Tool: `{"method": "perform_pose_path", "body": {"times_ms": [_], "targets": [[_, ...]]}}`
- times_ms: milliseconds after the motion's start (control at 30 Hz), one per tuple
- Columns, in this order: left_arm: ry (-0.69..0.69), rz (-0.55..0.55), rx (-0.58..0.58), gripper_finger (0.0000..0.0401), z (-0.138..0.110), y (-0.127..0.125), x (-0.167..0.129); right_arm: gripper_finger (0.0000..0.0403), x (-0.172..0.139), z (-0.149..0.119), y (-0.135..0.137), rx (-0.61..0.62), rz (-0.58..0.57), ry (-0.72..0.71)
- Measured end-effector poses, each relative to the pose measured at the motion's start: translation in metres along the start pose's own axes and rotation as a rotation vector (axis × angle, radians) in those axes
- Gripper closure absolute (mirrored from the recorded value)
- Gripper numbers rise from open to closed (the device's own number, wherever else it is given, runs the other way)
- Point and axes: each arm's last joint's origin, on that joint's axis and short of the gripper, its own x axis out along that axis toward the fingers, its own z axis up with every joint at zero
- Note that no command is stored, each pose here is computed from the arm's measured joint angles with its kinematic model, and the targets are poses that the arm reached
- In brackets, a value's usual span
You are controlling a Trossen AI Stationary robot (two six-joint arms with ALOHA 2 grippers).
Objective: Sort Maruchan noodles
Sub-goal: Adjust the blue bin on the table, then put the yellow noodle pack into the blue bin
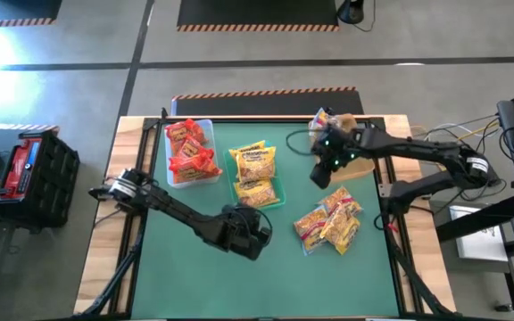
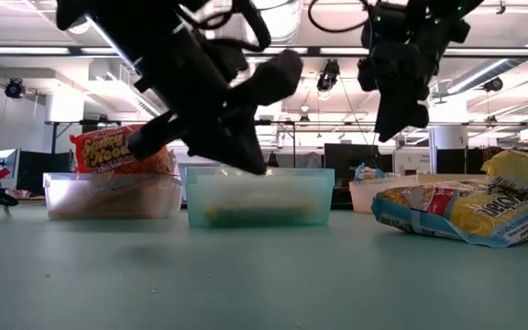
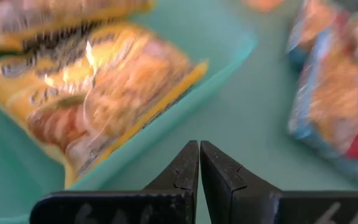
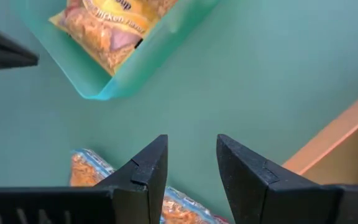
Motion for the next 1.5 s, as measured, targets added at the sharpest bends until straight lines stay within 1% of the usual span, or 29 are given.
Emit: {"method": "perform_pose_path", "body": {"times_ms": [67, 133, 300, 500, 667, 867, 1133, 1200, 1300, 1400, 1500], "targets": [[0.064, 0.011, 0.009, 0.0401, -0.001, 0.006, 0.005, 0.0277, 0.003, -0.003, 0.010, -0.012, -0.017, 0.006], [0.093, 0.026, 0.017, 0.0401, -0.003, 0.012, 0.010, 0.0278, 0.005, -0.007, 0.020, -0.024, -0.020, 0.014], [0.104, 0.073, 0.041, 0.0401, -0.007, 0.027, 0.015, 0.0278, 0.009, -0.015, 0.041, -0.038, -0.020, 0.029], [0.117, 0.167, 0.077, 0.0401, -0.006, 0.040, 0.018, 0.0278, 0.012, -0.025, 0.060, -0.052, -0.037, 0.032], [0.112, 0.200, 0.117, 0.0401, 0.007, 0.046, 0.031, 0.0277, 0.013, -0.029, 0.066, -0.066, -0.036, 0.033], [0.092, 0.216, 0.138, 0.0401, 0.026, 0.051, 0.049, 0.0277, 0.013, -0.030, 0.067, -0.069, -0.035, 0.041], [0.070, 0.240, 0.115, 0.0401, 0.044, 0.059, 0.066, 0.0277, 0.013, -0.033, 0.071, -0.056, 0.042, 0.090], [0.061, 0.228, 0.098, 0.0401, 0.046, 0.058, 0.067, 0.0277, 0.013, -0.035, 0.075, -0.050, 0.051, 0.098], [0.054, 0.174, 0.062, 0.0401, 0.046, 0.051, 0.066, 0.0277, 0.014, -0.041, 0.081, -0.060, 0.059, 0.125], [0.063, 0.063, 0.032, 0.0401, 0.043, 0.035, 0.060, 0.0278, 0.014, -0.049, 0.085, -0.053, 0.046, 0.172], [0.054, -0.086, 0.047, 0.0401, 0.040, 0.018, 0.053, 0.0278, 0.013, -0.056, 0.086, -0.033, 0.021, 0.223]]}}
